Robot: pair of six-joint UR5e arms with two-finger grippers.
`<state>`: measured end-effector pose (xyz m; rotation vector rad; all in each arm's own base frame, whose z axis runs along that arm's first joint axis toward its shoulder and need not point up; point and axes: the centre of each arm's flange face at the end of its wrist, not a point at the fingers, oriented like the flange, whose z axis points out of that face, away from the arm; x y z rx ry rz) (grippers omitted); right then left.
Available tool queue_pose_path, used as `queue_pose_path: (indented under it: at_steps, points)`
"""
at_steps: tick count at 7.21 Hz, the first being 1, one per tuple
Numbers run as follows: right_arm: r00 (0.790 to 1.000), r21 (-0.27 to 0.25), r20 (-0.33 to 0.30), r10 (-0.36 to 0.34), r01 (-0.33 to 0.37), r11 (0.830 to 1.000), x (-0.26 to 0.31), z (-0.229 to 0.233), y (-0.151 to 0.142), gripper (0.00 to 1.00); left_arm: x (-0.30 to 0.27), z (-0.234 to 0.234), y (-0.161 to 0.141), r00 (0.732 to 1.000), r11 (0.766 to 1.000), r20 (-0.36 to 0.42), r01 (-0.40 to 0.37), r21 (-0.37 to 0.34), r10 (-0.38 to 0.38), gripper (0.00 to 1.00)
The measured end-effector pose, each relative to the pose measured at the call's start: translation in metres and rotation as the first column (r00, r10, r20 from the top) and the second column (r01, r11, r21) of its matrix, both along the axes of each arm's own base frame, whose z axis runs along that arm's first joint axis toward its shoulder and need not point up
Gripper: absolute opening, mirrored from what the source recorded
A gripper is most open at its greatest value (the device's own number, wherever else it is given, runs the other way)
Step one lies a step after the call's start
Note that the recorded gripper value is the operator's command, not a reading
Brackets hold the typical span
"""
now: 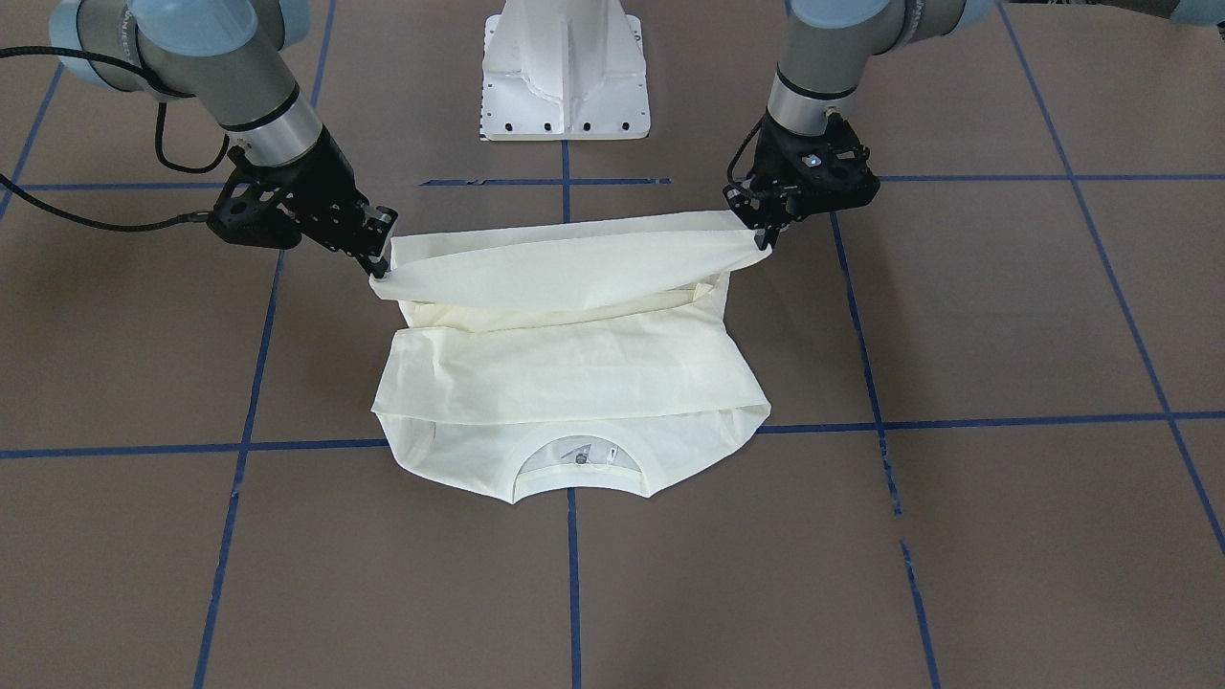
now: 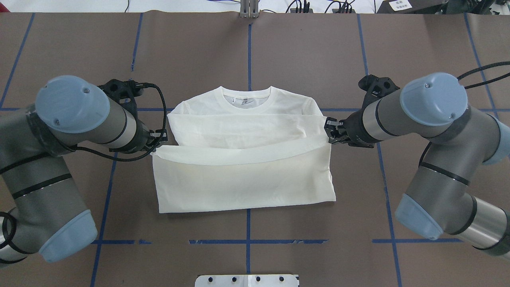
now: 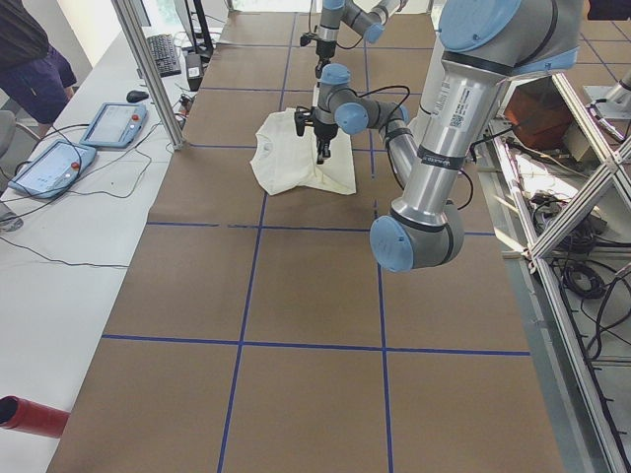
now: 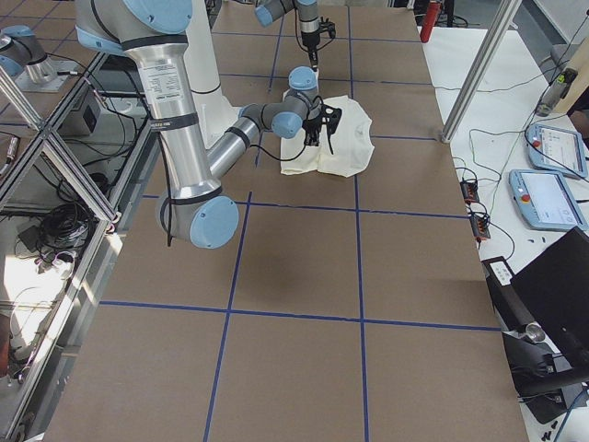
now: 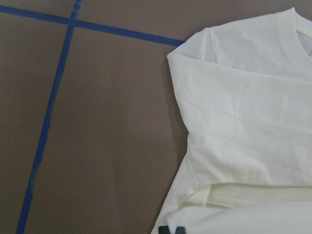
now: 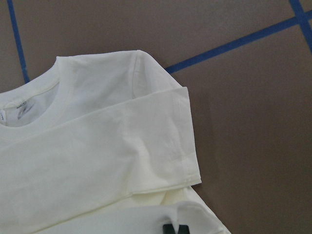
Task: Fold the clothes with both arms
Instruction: 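Lift the hem with both grippers and fold it toward the collar, then lay the hem down near the collar and open both grippers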
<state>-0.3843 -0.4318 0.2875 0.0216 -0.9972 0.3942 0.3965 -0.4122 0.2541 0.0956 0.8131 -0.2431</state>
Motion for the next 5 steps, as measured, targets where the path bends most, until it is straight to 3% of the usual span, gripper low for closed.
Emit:
queue_pose_path:
  at_steps: [3, 5]
  points:
    - [0.997, -0.03, -0.04, 0.07, -0.071, 0.997, -0.006, 0.005, -0.073, 0.0, 0.028, 0.016, -0.051, 0.999, 0.999, 0.012, 0.033, 0.006, -0.034, 0.0]
    - [0.994, -0.054, -0.07, 0.08, -0.084, 0.995, -0.021, 0.011, -0.108, 0.0, 0.034, 0.041, -0.088, 0.997, 0.997, 0.004, 0.072, 0.014, -0.072, 0.0]
